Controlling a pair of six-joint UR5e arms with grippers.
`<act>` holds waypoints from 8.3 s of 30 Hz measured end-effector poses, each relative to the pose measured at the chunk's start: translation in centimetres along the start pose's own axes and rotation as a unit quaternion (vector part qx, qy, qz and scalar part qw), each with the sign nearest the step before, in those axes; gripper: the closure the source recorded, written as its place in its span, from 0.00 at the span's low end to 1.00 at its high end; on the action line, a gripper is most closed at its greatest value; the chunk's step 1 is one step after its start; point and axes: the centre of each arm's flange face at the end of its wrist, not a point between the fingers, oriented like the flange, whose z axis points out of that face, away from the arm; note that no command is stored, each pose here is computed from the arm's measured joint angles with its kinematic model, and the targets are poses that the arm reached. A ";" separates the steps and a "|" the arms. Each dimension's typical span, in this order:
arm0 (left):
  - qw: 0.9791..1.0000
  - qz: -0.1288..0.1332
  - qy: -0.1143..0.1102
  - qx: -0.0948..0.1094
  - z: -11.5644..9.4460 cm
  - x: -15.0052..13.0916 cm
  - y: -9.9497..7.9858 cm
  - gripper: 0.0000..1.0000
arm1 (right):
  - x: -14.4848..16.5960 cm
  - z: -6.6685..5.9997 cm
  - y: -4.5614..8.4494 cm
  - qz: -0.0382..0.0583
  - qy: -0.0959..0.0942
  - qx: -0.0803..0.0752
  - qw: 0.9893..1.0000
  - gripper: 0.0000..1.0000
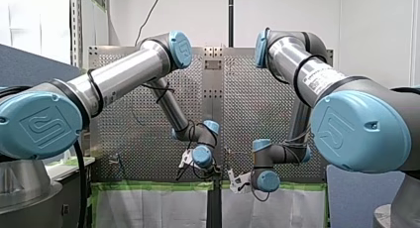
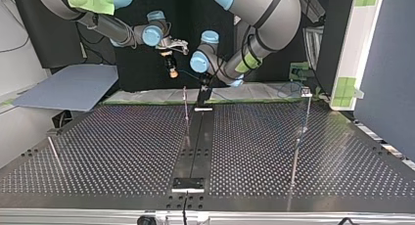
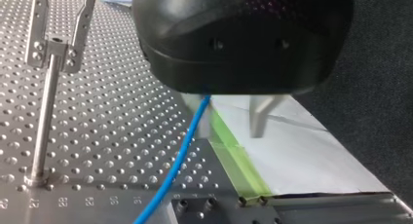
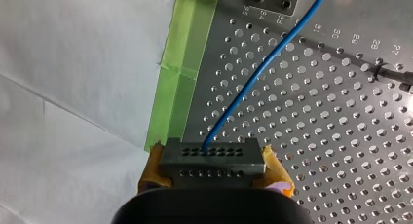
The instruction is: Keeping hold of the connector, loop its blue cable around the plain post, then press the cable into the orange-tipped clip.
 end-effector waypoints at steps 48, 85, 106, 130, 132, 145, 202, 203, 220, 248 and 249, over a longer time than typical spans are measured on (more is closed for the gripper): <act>0.994 0.084 0.067 -0.011 -4.1 -2.8 -0.1 0.01 | 0.0 0.1 0.3 0.001 -0.001 -0.002 1.000 1.00; 0.994 -0.017 0.107 -0.029 -3.9 -13.4 2.9 0.01 | 0.0 -0.1 -0.1 -0.004 -0.004 0.002 1.000 1.00; 0.977 0.030 0.207 -0.031 -4.5 -11.5 6.8 0.01 | 0.1 -0.1 -0.5 -0.007 -0.004 0.006 1.000 1.00; 0.981 -0.005 0.195 -0.015 -2.5 -12.0 7.8 0.01 | 0.1 -0.1 -0.6 -0.007 -0.005 0.006 1.000 1.00; 0.979 -0.003 0.201 -0.016 -2.2 -11.1 7.6 0.01 | 0.1 0.0 -0.5 -0.007 -0.005 0.006 1.000 1.00; 0.975 0.003 0.220 -0.020 -1.3 -8.6 7.3 0.01 | 0.1 0.0 -0.5 -0.007 -0.003 0.006 1.000 1.00; 0.986 0.005 0.164 -0.019 2.7 -1.0 2.8 1.00 | 0.2 0.1 -0.5 -0.008 0.000 0.005 1.000 1.00; 0.987 0.003 0.162 -0.019 2.7 -1.1 2.8 1.00 | 0.2 0.1 -0.5 -0.008 0.000 0.005 1.000 1.00; 0.991 0.009 0.118 -0.056 1.1 -2.0 0.1 1.00 | 0.0 0.2 0.2 -0.006 -0.003 -0.002 1.000 1.00; 0.995 -0.023 0.050 -0.078 -6.6 0.7 -3.6 1.00 | 3.3 -0.7 2.2 -0.005 -0.006 -0.041 0.999 1.00; 0.995 -0.028 0.046 -0.081 -6.6 0.8 -3.7 1.00 | 3.3 -0.7 2.2 -0.005 -0.006 -0.042 0.999 1.00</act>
